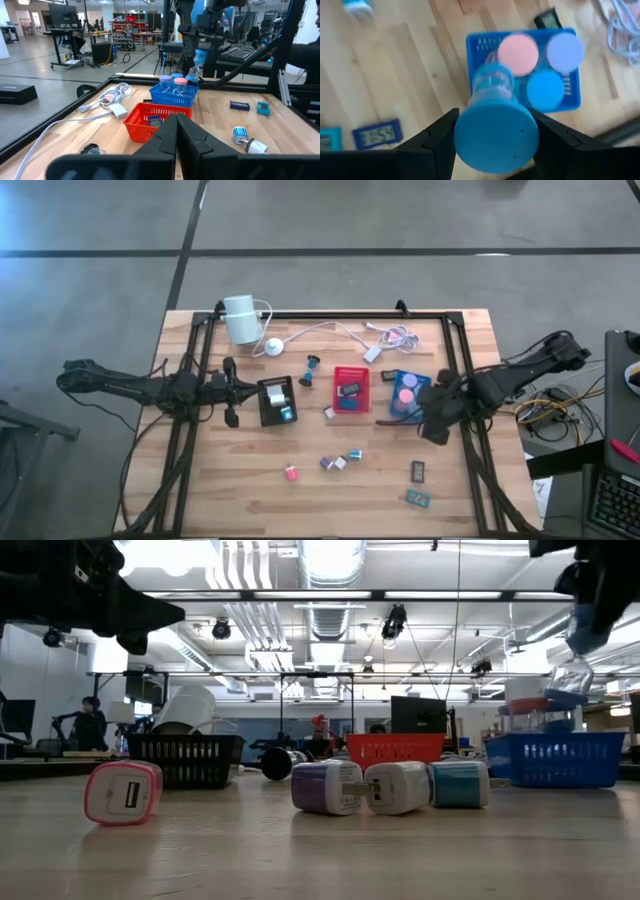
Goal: Pick & Place Office items
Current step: Put the light blue hourglass into the blue bin
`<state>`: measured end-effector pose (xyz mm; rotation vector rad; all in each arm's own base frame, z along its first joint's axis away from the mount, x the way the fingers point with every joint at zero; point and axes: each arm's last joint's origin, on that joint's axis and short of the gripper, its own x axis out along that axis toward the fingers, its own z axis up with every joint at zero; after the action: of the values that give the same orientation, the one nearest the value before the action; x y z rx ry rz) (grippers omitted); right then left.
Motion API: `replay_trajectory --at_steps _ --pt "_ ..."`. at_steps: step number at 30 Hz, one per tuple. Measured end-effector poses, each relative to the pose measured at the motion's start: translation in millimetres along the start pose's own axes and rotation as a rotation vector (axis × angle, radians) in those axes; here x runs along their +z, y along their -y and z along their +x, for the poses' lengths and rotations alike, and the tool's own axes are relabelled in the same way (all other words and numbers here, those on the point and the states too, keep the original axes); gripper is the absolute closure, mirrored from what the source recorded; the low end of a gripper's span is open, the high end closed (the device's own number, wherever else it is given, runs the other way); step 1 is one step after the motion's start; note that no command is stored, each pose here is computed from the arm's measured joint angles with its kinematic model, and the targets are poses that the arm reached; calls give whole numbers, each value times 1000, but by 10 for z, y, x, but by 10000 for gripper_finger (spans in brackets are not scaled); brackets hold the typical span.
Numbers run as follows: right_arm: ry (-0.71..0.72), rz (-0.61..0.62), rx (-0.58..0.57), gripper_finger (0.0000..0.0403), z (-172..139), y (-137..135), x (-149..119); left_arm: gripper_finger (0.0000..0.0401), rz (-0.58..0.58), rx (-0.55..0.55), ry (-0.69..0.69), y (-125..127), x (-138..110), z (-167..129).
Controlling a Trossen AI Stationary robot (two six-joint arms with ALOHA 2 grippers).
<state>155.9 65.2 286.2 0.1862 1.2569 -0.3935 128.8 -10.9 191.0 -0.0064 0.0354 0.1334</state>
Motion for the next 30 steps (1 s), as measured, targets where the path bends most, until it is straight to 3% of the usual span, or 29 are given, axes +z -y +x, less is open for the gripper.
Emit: replay_trajectory --at_steps 16,30 --pt "-82 20 -147 209 296 -144 35 390 1 0 -3 0 -12 -1" --pt "-98 13 -152 209 360 -199 59 388 1 0 -4 -1 -12 0"
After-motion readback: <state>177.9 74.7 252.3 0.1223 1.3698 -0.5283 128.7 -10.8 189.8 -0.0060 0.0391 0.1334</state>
